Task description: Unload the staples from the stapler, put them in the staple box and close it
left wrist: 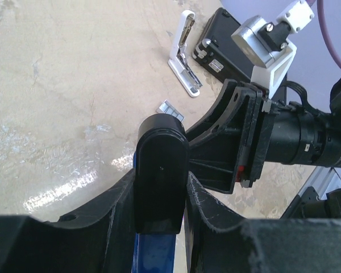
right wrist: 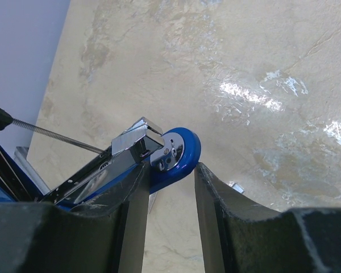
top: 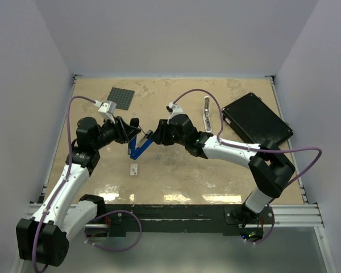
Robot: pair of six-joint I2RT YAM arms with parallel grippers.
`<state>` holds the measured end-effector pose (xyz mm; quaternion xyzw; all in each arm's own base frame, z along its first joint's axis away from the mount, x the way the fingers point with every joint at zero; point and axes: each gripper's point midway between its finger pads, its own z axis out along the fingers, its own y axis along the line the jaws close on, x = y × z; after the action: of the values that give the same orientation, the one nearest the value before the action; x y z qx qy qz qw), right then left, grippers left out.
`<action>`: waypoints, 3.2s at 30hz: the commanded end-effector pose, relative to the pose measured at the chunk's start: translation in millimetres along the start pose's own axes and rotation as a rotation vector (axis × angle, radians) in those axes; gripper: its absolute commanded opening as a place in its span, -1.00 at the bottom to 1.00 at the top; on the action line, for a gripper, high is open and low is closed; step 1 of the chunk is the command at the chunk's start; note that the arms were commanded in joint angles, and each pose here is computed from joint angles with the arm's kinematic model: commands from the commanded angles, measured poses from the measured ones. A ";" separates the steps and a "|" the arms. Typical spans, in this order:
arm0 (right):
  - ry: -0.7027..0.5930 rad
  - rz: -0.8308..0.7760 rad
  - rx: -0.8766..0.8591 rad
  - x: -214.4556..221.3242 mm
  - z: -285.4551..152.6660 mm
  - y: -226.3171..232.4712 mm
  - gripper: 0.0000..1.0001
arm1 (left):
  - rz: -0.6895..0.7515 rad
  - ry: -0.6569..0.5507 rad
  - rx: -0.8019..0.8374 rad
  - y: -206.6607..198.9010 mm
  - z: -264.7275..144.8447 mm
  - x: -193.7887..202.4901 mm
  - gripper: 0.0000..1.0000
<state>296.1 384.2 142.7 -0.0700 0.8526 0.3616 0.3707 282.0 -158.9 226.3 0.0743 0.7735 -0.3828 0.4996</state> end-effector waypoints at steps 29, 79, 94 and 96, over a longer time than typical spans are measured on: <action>-0.216 -0.592 -0.240 -76.2 -49.1 80.1 0.04 | 0.142 0.070 0.131 -26.5 -8.0 -1.1 -1.00; -0.278 -1.707 -0.378 1.9 -52.1 40.5 0.15 | -0.003 0.167 0.235 -54.7 -8.6 -9.7 -1.00; -0.266 -1.565 -0.415 16.9 -44.9 38.5 -0.38 | -0.037 0.122 0.169 -40.8 -4.7 -19.7 -1.00; -0.247 -1.501 -0.433 22.4 -42.9 39.0 -0.43 | -0.071 0.086 0.133 -33.5 -3.3 -28.5 -1.00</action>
<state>250.0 381.0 180.2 -0.6793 0.4067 0.1248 0.5980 253.5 -176.2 215.6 0.1138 0.8111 -0.4327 0.3767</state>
